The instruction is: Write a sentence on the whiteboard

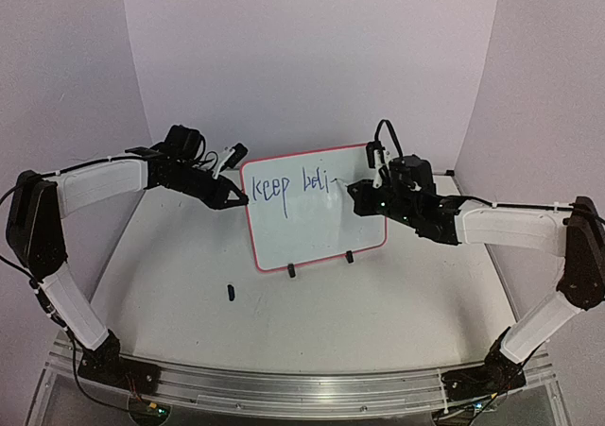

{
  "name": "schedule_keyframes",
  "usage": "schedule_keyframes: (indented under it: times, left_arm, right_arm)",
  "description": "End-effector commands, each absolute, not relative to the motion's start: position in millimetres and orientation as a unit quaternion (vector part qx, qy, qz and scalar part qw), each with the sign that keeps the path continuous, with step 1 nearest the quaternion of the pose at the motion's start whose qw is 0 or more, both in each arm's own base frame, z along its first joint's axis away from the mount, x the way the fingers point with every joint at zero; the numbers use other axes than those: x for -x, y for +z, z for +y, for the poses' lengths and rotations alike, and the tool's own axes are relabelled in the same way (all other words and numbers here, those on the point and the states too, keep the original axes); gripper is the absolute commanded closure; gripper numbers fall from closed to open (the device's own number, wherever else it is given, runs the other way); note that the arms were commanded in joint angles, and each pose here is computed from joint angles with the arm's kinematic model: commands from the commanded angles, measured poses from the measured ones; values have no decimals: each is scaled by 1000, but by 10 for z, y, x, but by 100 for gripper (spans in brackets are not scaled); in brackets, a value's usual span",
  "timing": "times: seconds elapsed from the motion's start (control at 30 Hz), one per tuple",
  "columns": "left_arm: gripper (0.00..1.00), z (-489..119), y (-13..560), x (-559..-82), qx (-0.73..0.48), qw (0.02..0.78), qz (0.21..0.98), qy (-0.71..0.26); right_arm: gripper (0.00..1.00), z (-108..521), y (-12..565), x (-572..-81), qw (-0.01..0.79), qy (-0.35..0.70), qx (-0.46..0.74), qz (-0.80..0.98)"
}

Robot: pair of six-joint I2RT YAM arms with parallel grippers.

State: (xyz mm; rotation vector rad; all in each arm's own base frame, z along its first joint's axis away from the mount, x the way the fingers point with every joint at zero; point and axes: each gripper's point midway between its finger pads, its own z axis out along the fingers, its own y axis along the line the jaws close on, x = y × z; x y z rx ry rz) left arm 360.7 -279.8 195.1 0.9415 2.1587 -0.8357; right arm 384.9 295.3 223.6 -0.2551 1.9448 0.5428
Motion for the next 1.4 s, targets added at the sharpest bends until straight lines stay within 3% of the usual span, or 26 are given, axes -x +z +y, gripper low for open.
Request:
schedule_keyframes:
  times: [0.0, 0.47, 1.37]
  left_arm:
    - [100, -2732, 1551, -3506, -373, 265, 847, -272]
    - [100, -2737, 1544, -3503, -375, 264, 846, -272]
    - [100, -2746, 1527, -3508, -374, 261, 847, -273]
  right_arm:
    - [100, 2923, 2593, -3884, 562, 237, 94, 787]
    - [100, 3025, 2658, -3901, 565, 254, 108, 777]
    - [100, 3037, 2235, -3813, 520, 265, 102, 806]
